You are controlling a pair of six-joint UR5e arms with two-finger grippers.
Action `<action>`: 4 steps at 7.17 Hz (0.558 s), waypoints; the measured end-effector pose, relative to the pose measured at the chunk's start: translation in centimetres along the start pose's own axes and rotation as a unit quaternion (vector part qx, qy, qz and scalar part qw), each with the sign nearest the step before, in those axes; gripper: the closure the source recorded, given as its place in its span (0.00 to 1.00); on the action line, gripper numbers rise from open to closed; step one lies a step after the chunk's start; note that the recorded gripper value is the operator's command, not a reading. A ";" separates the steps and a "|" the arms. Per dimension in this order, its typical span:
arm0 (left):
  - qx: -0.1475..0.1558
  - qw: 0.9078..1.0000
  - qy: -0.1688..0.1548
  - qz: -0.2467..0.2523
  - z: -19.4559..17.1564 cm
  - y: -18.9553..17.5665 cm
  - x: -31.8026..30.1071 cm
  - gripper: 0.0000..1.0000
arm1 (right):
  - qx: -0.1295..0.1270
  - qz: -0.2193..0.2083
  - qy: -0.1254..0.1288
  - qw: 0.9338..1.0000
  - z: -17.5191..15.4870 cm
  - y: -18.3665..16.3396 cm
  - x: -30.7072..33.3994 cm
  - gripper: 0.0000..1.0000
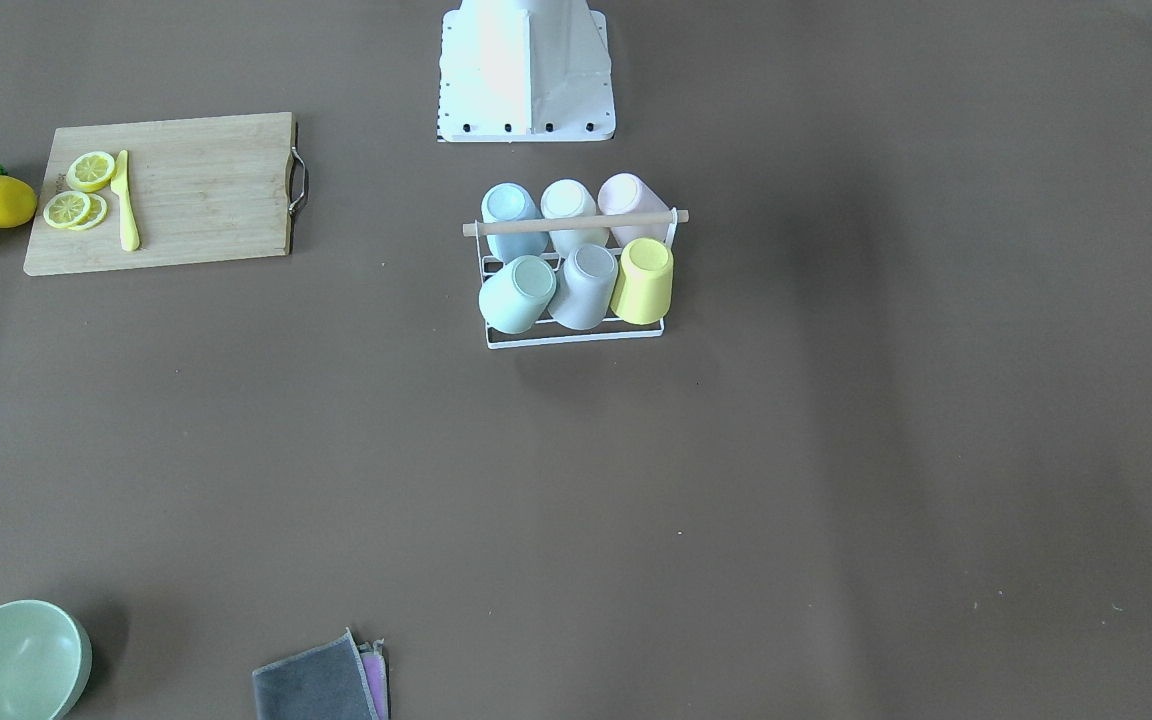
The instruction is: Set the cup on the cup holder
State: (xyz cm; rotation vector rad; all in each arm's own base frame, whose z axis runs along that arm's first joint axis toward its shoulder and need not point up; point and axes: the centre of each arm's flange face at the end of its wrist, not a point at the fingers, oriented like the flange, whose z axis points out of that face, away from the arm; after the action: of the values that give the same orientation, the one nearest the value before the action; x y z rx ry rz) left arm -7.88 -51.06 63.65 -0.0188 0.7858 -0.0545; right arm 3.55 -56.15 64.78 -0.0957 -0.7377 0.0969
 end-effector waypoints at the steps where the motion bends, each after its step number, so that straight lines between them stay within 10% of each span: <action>1: -0.001 1.000 0.000 -0.001 0.1 0.2 -0.1 0.03 | -0.001 0.000 0.000 1.000 0.1 0.0 0.1 0.00; 4: -0.001 1.000 0.003 -0.004 0.2 2.4 -0.5 0.03 | -0.002 0.001 0.000 1.000 0.3 0.0 0.2 0.00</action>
State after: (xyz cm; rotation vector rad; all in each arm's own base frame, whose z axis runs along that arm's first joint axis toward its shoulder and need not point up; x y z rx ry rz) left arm -8.00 -48.60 64.11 -0.0235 0.7909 -0.0619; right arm 3.50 -56.11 65.09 -0.0997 -0.7378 0.0970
